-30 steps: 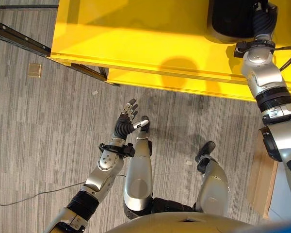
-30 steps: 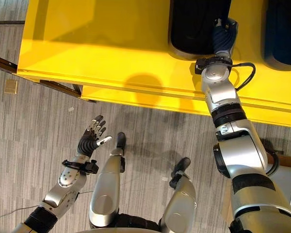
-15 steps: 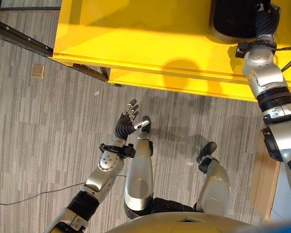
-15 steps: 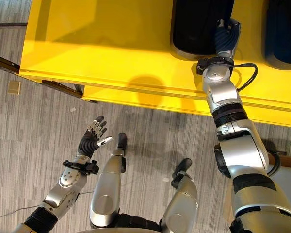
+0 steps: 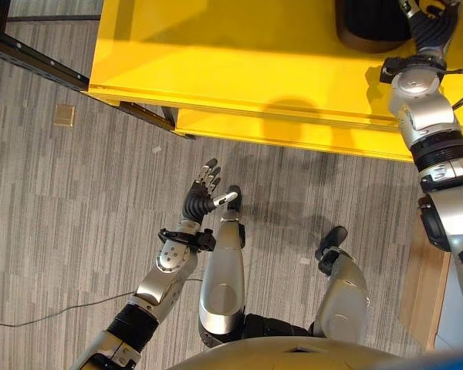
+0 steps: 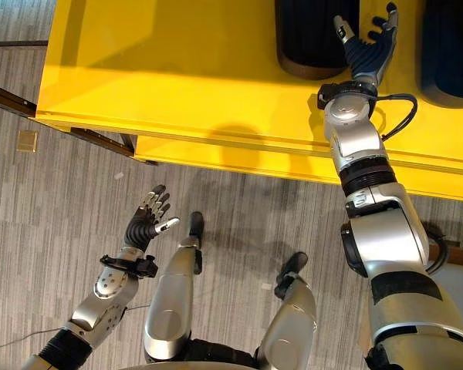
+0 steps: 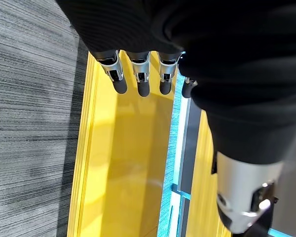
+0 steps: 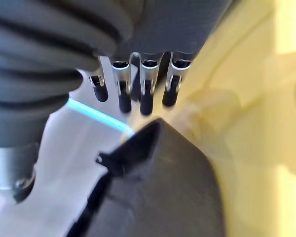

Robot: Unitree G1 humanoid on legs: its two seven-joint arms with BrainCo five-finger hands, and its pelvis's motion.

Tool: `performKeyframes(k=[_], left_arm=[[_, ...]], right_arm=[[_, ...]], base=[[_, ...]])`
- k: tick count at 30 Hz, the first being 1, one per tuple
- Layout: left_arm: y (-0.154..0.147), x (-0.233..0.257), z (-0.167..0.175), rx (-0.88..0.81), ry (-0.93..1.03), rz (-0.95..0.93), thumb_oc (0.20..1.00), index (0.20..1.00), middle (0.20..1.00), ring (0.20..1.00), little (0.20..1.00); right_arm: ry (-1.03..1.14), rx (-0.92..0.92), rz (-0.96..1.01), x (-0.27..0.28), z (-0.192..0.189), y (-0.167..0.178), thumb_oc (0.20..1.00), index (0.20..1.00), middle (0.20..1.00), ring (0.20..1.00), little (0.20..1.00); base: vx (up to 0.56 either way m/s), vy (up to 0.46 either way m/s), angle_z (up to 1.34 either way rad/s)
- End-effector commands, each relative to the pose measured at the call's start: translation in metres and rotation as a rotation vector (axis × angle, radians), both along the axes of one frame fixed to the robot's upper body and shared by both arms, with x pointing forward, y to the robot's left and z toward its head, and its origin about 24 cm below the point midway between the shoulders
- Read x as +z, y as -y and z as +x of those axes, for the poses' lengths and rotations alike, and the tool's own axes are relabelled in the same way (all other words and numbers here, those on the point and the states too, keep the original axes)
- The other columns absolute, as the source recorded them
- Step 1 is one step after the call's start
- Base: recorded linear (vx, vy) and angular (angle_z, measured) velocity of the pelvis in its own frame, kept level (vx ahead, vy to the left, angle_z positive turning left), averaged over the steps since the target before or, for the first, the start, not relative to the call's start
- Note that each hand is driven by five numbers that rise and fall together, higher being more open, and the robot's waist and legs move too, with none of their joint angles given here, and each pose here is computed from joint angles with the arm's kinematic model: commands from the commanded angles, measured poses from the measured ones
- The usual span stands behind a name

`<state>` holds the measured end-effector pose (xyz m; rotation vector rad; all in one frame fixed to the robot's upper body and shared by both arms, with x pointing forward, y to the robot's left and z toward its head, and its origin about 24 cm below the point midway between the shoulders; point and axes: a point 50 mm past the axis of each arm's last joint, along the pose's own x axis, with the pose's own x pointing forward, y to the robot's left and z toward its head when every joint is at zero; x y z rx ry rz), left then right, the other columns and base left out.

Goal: Move parts from the plastic box to the shelf.

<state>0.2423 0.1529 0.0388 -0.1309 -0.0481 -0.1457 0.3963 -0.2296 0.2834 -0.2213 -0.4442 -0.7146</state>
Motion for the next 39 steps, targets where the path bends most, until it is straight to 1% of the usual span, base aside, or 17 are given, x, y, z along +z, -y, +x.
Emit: performKeyframes(k=[1, 8, 12, 14, 15, 17, 19, 21, 22, 26, 27, 29, 30, 32, 35, 37, 39], left_arm=[[0.015, 0.007, -0.008, -0.051, 0.054, -0.047, 1.0, 1.0, 1.0, 1.0, 1.0], [0.016, 0.006, -0.009, -0.055, 0.062, -0.047, 1.0, 1.0, 1.0, 1.0, 1.0], [0.016, 0.005, -0.009, -0.051, 0.07, -0.048, 1.0, 1.0, 1.0, 1.0, 1.0], [0.016, 0.005, -0.01, -0.05, 0.073, -0.048, 1.0, 1.0, 1.0, 1.0, 1.0], [0.017, 0.004, -0.009, -0.048, 0.077, -0.051, 1.0, 1.0, 1.0, 1.0, 1.0], [0.017, 0.004, -0.01, -0.046, 0.08, -0.05, 1.0, 1.0, 1.0, 1.0, 1.0], [0.017, 0.002, -0.01, -0.039, 0.08, -0.054, 1.0, 1.0, 1.0, 1.0, 1.0], [0.015, 0.001, -0.011, -0.035, 0.081, -0.052, 1.0, 1.0, 1.0, 1.0, 1.0], [0.013, -0.001, -0.012, -0.025, 0.088, -0.055, 1.0, 1.0, 1.0, 1.0, 1.0], [0.004, -0.003, -0.013, 0.011, 0.103, -0.059, 1.0, 1.0, 1.0, 1.0, 1.0], [-0.001, -0.005, -0.012, 0.038, 0.097, -0.058, 1.0, 1.0, 1.0, 1.0, 1.0], [-0.005, -0.004, -0.011, 0.041, 0.096, -0.055, 1.0, 1.0, 1.0, 1.0, 1.0], [-0.005, -0.003, -0.01, 0.036, 0.103, -0.043, 1.0, 1.0, 1.0, 1.0, 1.0], [-0.01, -0.003, -0.009, 0.033, 0.092, -0.025, 1.0, 1.0, 1.0, 1.0, 1.0], [-0.009, -0.002, -0.008, 0.008, 0.094, 0.001, 1.0, 1.0, 1.0, 1.0, 1.0], [-0.009, -0.001, -0.007, 0.016, 0.088, 0.002, 1.0, 1.0, 1.0, 1.0, 1.0], [-0.009, 0.0, -0.005, 0.014, 0.088, 0.004, 1.0, 1.0, 1.0, 1.0, 1.0]], right_arm=[[0.247, -0.013, -0.108, 0.059, -0.019, -0.004, 1.0, 1.0, 1.0, 1.0, 1.0], [0.274, 0.074, -0.066, 0.054, -0.02, -0.015, 1.0, 1.0, 1.0, 1.0, 1.0], [0.228, 0.108, -0.073, 0.033, -0.018, -0.019, 1.0, 1.0, 1.0, 1.0, 1.0], [0.238, 0.096, -0.123, 0.03, -0.019, -0.02, 1.0, 1.0, 1.0, 1.0, 1.0], [0.264, 0.077, -0.196, 0.03, -0.022, -0.022, 1.0, 1.0, 1.0, 1.0, 1.0], [0.295, 0.065, -0.268, 0.031, -0.025, -0.026, 1.0, 1.0, 1.0, 1.0, 1.0], [0.316, 0.066, -0.403, 0.03, -0.03, -0.034, 1.0, 1.0, 1.0, 1.0, 1.0], [0.306, 0.09, -0.623, 0.024, -0.035, -0.049, 1.0, 1.0, 1.0, 1.0, 1.0], [0.278, 0.124, -0.692, 0.013, -0.037, -0.053, 1.0, 1.0, 1.0, 1.0, 1.0], [0.247, 0.153, -0.917, -0.019, -0.049, -0.056, 1.0, 1.0, 1.0, 1.0, 1.0], [0.21, 0.192, -1.002, -0.029, -0.051, -0.059, 1.0, 1.0, 1.0, 1.0, 1.0], [0.133, 0.241, -1.037, -0.035, -0.049, -0.06, 1.0, 1.0, 1.0, 1.0, 1.0], [0.043, 0.273, -1.011, -0.041, -0.044, -0.057, 1.0, 1.0, 1.0, 1.0, 1.0], [-0.084, 0.266, -0.915, -0.054, -0.036, -0.042, 1.0, 1.0, 1.0, 1.0, 1.0], [-0.132, 0.194, -0.894, -0.058, -0.029, -0.026, 1.0, 1.0, 1.0, 1.0, 1.0], [-0.115, 0.114, -0.99, -0.047, -0.025, -0.02, 1.0, 1.0, 1.0, 1.0, 1.0], [-0.116, 0.127, -1.006, -0.039, -0.022, -0.023, 1.0, 1.0, 1.0, 1.0, 1.0]], base=[[0.01, 0.009, -0.04], [0.0, 0.002, -0.03], [-0.01, -0.006, -0.01], [-0.03, -0.014, -0.03], [0.0, 0.0, 0.0], [-0.02, 0.0, 0.0], [-0.04, -0.004, -0.04], [-0.05, -0.006, -0.08], [-0.13, 0.018, -0.04], [-0.05, 0.012, -0.08], [0.01, -0.015, -0.14], [0.01, -0.038, -0.11], [-0.07, -0.066, -0.02], [0.03, -0.1, 0.06], [0.0, -0.038, 0.05], [0.0, 0.0, 0.0], [0.0, 0.0, 0.0]])
